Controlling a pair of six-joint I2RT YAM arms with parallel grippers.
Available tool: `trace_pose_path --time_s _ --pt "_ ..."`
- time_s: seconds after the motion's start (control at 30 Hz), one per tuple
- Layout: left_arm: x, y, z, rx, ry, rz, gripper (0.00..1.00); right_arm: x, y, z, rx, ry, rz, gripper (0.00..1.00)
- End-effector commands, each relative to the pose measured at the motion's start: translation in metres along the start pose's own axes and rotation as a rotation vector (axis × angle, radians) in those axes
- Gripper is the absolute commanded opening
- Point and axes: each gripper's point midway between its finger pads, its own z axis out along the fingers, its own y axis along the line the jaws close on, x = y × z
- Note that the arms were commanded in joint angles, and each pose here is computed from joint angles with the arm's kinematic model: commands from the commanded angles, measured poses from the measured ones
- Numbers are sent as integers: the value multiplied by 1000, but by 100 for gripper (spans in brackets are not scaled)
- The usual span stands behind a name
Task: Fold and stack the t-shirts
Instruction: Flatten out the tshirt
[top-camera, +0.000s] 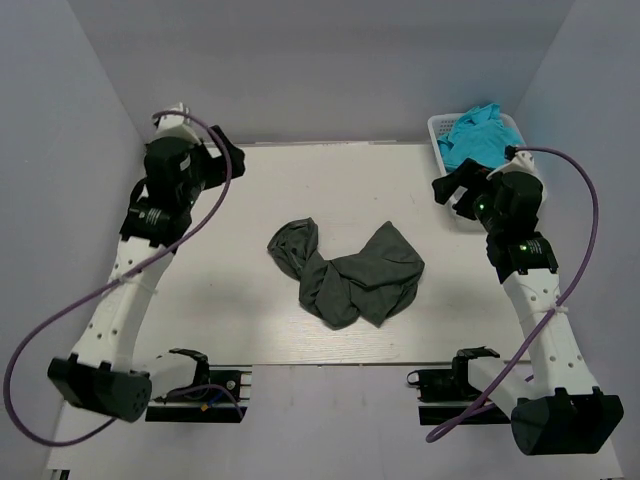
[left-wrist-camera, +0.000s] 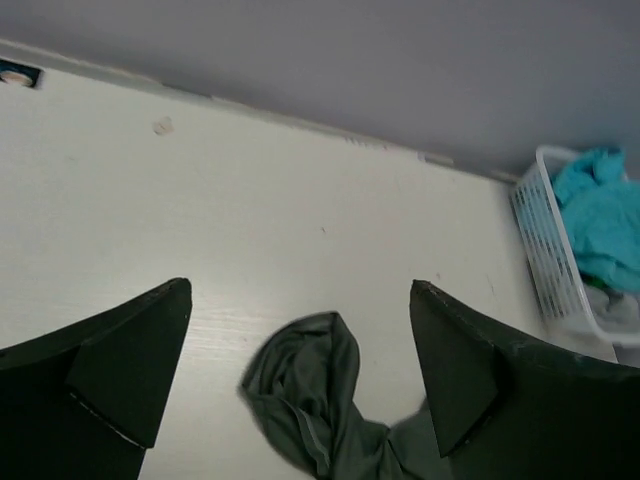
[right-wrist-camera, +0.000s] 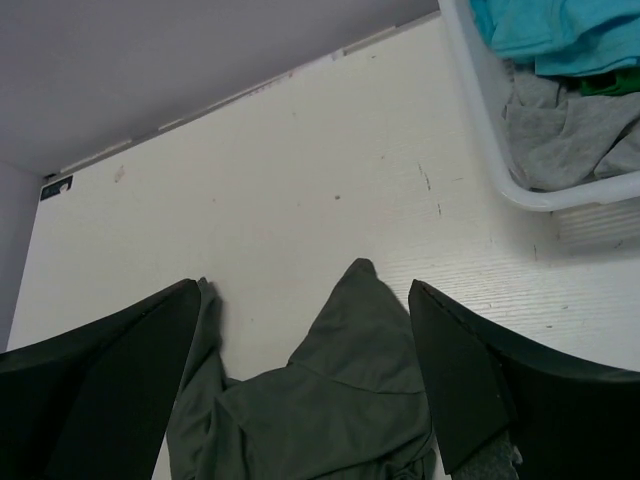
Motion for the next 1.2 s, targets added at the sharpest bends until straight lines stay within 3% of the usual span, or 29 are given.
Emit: trace_pose_path --time_s 0.0,0.1,0.17,0.53,0.77,0.97,1.17 --pt "61 -25 29 126 288 23 100 11 -1 -2 3 37 47 90" --pt "101 -40 51 185 473 12 100 37 -14 8 16 97 20 90" --pt "141 -38 69 181 585 9 100 61 -9 16 -85 167 -97 90" --pt "264 -78 119 113 844 238 100 117 -36 61 -13 419 -156 90" --pt "307 -75 123 23 916 344 97 121 -61 88 168 425 -201 90" --pt "326 -58 123 -72 939 409 90 124 -51 105 143 448 -220 90" --pt "341 -62 125 -56 949 399 82 143 -44 124 123 506 -251 90"
